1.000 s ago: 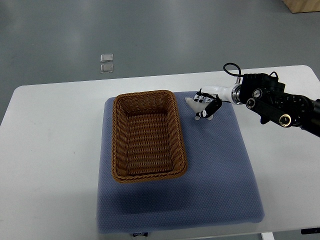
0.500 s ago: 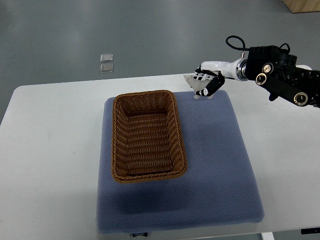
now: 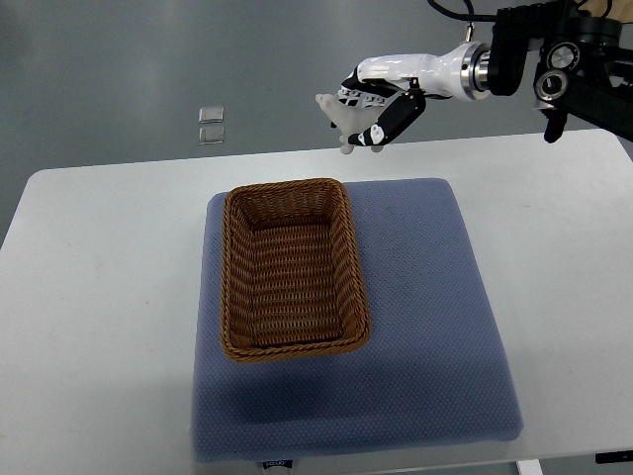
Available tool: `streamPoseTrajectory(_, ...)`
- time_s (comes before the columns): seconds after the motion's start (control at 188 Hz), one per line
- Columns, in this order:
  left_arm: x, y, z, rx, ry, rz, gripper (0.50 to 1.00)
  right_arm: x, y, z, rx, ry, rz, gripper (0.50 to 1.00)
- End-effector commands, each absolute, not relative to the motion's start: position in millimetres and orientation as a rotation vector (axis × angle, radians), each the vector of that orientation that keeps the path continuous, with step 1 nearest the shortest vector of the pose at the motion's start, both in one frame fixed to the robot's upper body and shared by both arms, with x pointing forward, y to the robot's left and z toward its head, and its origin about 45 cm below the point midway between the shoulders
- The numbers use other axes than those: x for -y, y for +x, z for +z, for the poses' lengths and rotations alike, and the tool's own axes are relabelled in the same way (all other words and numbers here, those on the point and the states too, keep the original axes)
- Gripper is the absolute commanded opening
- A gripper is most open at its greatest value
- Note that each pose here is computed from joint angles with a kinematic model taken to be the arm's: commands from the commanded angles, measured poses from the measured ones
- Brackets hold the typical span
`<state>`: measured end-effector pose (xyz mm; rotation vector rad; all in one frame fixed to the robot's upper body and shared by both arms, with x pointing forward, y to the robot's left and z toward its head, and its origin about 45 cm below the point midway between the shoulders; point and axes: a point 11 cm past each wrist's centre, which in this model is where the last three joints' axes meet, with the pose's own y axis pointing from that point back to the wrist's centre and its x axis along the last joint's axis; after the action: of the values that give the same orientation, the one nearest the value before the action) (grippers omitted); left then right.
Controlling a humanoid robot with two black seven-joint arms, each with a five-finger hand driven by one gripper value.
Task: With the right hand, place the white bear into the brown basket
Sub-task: 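Carry the bear over the wicker basket and lower it inside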
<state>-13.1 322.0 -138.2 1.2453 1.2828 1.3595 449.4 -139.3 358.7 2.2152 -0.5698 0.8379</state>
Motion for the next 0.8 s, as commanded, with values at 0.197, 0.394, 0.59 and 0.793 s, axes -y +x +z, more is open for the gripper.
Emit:
streamPoseTrajectory(0.197, -322.6, -13.1, -138.1, -1.283, 1.246, 1.363, 1.0, 67.7, 429.3, 307.7, 0.459, 2.287, 0.821, 0.5)
streamPoseTrajectory(0.394, -322.6, -13.1, -138.1, -1.283, 1.246, 1.363, 1.0, 55.1, 418.3, 260.6, 0.425, 2.293, 0.739, 0.5)
streamPoseTrajectory(0.59, -322.6, -13.1, -138.1, -1.283, 1.246, 1.363, 1.0, 43.7, 414.4, 238.3, 0.443, 2.294, 0.72, 0.5)
streamPoseTrajectory(0.793, -322.6, -13.2, -138.1, -1.282, 1.247, 1.361, 1.0, 35.8, 408.4, 215.5, 0.442, 2.291, 0.704, 0.5)
